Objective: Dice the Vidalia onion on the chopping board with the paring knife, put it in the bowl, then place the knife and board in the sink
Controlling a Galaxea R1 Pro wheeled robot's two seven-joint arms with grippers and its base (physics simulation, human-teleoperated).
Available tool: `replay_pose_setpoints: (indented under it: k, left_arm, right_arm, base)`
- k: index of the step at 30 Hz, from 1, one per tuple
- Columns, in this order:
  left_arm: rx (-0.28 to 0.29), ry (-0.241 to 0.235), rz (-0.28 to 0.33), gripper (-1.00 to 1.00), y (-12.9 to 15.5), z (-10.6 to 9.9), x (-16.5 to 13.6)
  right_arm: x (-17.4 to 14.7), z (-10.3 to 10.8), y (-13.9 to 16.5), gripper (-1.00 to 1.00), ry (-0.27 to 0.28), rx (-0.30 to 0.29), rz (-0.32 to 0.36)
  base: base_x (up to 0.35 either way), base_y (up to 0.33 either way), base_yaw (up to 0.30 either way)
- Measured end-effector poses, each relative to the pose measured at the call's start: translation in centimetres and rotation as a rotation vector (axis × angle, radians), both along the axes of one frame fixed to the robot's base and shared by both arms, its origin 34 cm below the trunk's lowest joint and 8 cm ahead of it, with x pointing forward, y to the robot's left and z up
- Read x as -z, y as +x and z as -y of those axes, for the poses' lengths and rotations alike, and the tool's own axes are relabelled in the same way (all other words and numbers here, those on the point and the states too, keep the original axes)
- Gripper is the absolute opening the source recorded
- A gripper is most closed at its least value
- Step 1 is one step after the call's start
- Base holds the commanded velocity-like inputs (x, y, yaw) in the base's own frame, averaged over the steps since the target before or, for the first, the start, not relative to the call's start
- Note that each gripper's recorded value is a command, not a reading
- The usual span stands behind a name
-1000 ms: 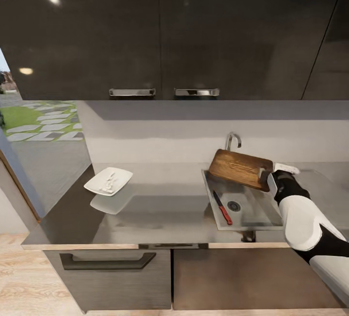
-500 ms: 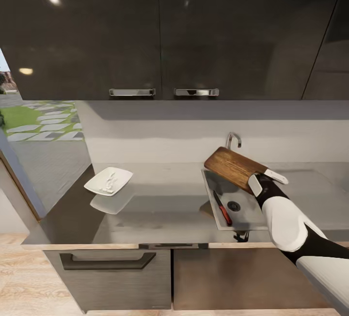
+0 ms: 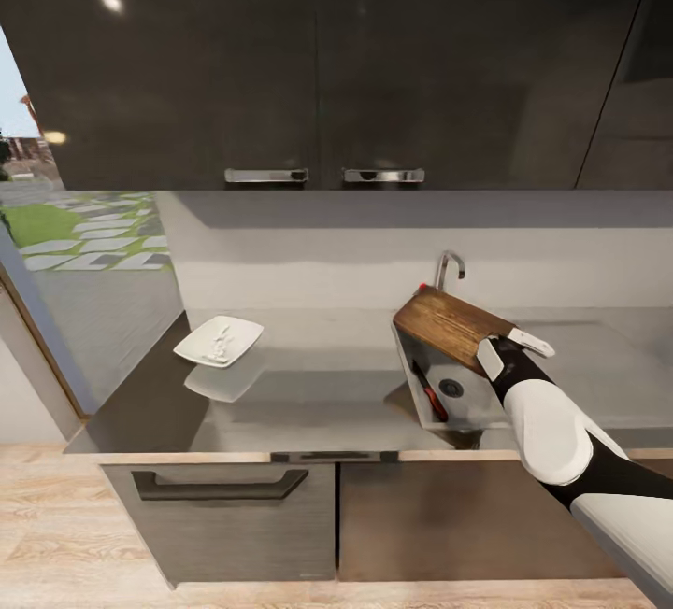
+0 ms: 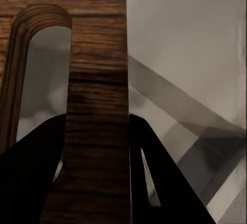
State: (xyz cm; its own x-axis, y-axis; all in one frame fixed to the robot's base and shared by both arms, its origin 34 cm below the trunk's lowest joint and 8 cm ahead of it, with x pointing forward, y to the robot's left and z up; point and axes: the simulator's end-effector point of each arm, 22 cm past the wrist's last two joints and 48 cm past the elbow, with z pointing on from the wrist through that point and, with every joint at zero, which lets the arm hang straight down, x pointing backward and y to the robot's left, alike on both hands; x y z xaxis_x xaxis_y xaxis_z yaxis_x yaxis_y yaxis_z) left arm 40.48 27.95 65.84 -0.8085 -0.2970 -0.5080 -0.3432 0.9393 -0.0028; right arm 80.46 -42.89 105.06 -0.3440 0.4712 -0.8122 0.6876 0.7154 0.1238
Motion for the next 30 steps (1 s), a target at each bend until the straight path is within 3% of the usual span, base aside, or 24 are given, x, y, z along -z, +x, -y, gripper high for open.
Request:
replay_pose_setpoints:
  k: [4,5,9,15,20,23,30]
  left_arm:
    - [0.000,0.000,0.000,1.00,0.0,0.0,0.0]
    - [0.000,0.000,0.000,1.00,0.0,0.0,0.0]
    - [0.000,0.000,0.000,1.00,0.0,0.0,0.0]
    - [0.000,0.001,0.000,1.00,0.0,-0.1,0.0]
    - [-0.001,0.001,0.000,1.00,0.0,-0.1,0.0]
    - [-0.002,0.003,-0.001,1.00,0.0,-0.2,0.0]
    - [-0.002,0.004,-0.001,1.00,0.0,-0.2,0.0]
  right_arm:
    - [-0.7,1.1,-0.7,-1.00,-0.036,0.089,0.029]
    - [-0.6,1.1,-1.1,-1.00,-0.033,0.134,0.048]
    - [0.8,0.4,-2.0,-1.00,0.015,0.214,0.063]
    - [1.7,-2.5,-2.1,-1.00,0.065,0.235,0.075]
    - [1.1,-3.6,-2.8,-1.00,0.052,0.315,0.119]
    - [1.2,-5.1,-3.0,-1.00,0.070,0.342,0.136]
    - [2.1,-5.9,-4.4,-1.00,0.121,0.459,0.184]
  base:
    - [-0.002,0.001,0.000]
    - [0.000,0.000,0.000]
    - [0.000,0.000,0.000]
    - [0.000,0.000,0.000]
    - [0.000,0.000,0.000]
    - [0.000,0.000,0.000]
    - [0.000,0.000,0.000]
